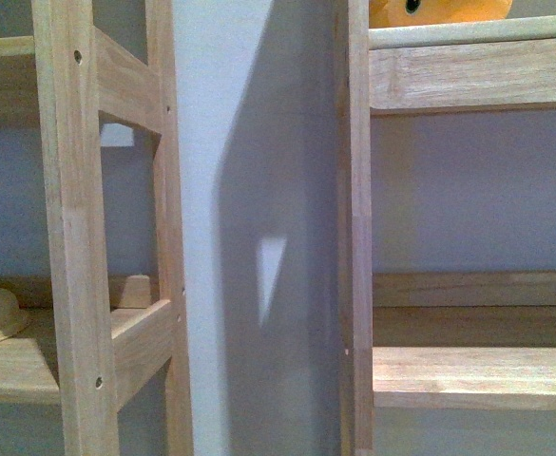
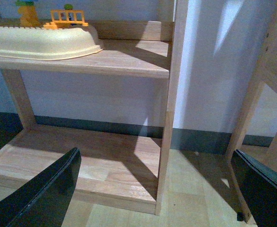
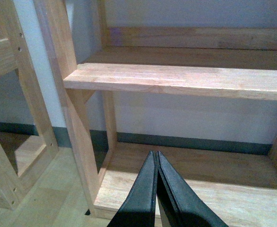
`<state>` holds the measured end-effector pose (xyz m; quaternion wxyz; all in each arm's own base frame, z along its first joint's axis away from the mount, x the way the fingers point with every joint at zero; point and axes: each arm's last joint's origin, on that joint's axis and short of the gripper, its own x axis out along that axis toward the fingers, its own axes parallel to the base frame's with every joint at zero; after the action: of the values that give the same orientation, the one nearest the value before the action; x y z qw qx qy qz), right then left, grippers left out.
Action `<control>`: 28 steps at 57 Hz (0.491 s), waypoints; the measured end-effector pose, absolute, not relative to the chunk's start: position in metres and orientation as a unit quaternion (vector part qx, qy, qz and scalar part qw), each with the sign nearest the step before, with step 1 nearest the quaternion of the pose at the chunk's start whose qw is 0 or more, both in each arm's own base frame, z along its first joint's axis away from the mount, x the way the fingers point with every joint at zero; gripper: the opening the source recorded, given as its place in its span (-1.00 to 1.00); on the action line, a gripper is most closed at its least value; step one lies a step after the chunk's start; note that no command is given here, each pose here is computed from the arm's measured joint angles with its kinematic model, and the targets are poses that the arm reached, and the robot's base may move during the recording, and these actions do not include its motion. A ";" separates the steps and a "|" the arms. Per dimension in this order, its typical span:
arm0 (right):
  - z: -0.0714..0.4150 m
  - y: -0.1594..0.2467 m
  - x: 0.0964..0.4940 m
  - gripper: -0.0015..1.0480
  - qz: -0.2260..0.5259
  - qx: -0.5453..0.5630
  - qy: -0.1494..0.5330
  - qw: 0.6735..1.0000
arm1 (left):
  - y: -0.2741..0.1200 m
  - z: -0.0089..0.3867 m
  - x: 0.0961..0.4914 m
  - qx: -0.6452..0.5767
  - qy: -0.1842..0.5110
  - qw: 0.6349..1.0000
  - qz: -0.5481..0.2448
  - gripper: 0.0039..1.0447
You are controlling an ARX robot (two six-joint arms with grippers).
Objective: Put away toys
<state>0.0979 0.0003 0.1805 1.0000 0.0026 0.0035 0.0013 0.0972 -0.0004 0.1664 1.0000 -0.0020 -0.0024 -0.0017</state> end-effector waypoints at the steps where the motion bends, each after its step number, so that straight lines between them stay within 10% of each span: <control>1: 0.180 0.000 0.098 -0.93 0.001 0.003 0.003 1.000 | 0.000 0.166 0.097 -0.002 -0.002 1.000 -0.002 0.89; 28: 0.167 0.000 0.097 -0.93 0.002 0.003 -0.001 1.000 | 0.000 0.166 0.097 -0.002 -0.002 1.000 -0.002 0.89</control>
<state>0.0974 0.0003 0.1671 1.0000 0.0026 -0.0007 0.0015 0.0972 -0.0004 0.1664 1.0000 -0.0020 -0.0024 -0.0015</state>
